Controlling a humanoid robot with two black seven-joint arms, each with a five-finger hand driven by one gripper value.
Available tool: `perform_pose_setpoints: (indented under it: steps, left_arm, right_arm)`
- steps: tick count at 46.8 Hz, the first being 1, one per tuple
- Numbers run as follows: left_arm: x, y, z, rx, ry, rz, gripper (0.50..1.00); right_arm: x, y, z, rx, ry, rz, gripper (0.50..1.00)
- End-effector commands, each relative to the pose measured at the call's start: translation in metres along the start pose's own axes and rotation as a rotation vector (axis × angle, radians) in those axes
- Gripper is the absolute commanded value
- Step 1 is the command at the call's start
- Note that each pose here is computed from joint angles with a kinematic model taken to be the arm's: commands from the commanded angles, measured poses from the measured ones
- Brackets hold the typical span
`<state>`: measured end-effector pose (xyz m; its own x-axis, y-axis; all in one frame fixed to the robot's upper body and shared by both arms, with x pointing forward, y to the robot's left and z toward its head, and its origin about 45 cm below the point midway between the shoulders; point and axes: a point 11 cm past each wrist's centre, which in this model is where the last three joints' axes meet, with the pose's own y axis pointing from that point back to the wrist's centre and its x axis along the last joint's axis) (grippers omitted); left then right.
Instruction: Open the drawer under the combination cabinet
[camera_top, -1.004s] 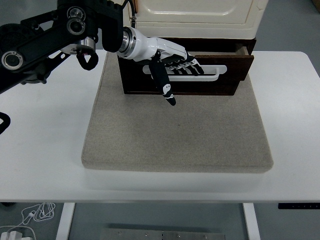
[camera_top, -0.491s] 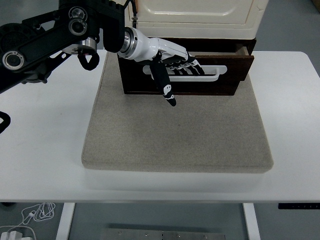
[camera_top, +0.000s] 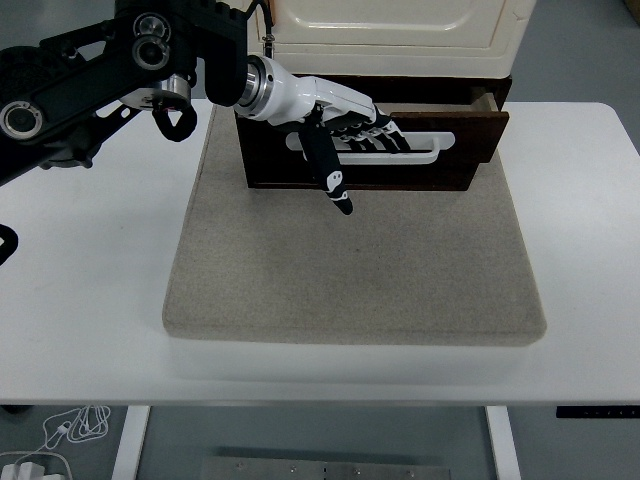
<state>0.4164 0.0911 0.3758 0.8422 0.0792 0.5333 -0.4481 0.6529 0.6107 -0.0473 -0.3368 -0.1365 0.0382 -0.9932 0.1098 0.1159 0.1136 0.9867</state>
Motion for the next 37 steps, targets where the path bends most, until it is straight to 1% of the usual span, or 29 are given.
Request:
perform_pose_setpoints:
  steps: [1, 37]
  left_arm:
    - [0.0005, 0.0005, 0.0013, -0.003, 0.0, 0.001, 1.0]
    - [-0.0037, 0.0018, 0.0069, -0.026, 0.006, -0.016, 1.0]
  right_arm:
    - [0.0, 0.0, 0.0, 0.0, 0.0, 0.0, 0.928]
    - [0.0, 0.0, 0.0, 0.0, 0.0, 0.0, 0.928]
